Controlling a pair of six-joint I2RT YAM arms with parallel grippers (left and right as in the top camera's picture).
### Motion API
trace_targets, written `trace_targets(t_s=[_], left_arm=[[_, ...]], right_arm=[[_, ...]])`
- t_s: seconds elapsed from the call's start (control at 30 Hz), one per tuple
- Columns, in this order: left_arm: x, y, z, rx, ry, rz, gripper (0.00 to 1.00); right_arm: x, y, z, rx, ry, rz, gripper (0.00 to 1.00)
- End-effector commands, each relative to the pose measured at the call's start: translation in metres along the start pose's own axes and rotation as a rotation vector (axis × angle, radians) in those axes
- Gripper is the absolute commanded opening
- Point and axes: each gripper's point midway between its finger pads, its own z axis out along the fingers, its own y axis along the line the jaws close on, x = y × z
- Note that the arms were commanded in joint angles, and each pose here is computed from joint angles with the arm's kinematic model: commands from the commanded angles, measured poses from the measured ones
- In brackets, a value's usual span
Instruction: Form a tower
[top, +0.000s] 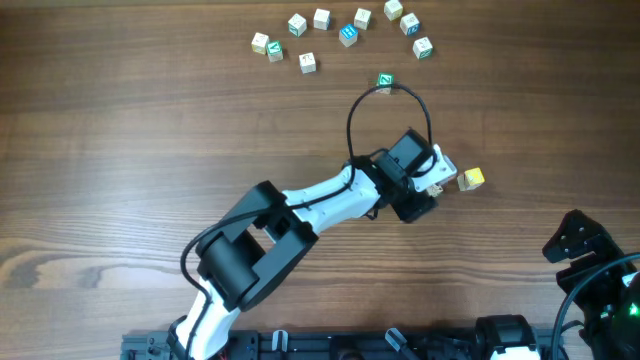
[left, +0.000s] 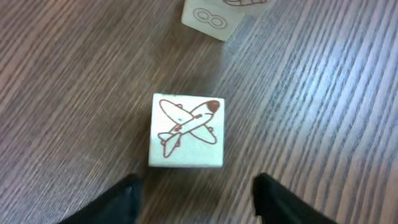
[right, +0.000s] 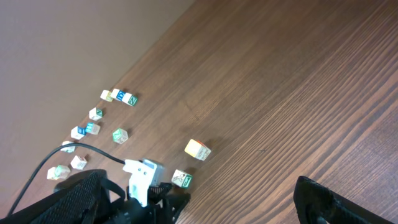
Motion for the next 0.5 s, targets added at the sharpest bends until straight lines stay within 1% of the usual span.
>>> trace_targets(t_s=[0.0,0.07,0.13,0.17,0.2,0.23,0.37,0.43,0.47], left_arm=[[0.004,0.004,0.003,-0.009,0.009,-0.004,0.53],[0.003,0.005,0.003,-0.012,0.003,-0.002,0.49],[0.001,0.004,0.003,-0.013,-0.002,-0.001,0.48],[0.001,0.004,0.003,-0.013,-0.005,-0.001,0.52],[-0.001,0.004,0.003,-0.013,-0.012,-0.001,0.61],[-0.002,0.005,0.003,-0.014,-0.017,0.001,0.64],[-0.013,0.006,0.003,-0.019,-0.058,0.013,0.70],[-0.019,0.006,0.003,-0.022,-0.084,0.020,0.68],[-0.019,0.007,0.004,-0.022,-0.088,0.021,0.64]], right_arm=[[0.003,0.000,0.002,0.000,0.010,0.007,0.99],[0.002,0.000,0.002,-0.001,0.010,0.008,0.99],[0.002,0.000,0.002,0.000,0.010,0.008,0.99],[0.002,0.000,0.002,-0.001,0.010,0.008,0.99],[0.003,0.000,0.002,0.000,0.010,0.007,0.99],[0.002,0.000,0.002,0.000,0.010,0.008,1.00],[0.002,0.000,0.002,0.000,0.010,0.008,0.99],[0.003,0.000,0.002,0.000,0.010,0.007,0.99],[0.003,0.000,0.002,0.000,0.010,0.007,0.99]])
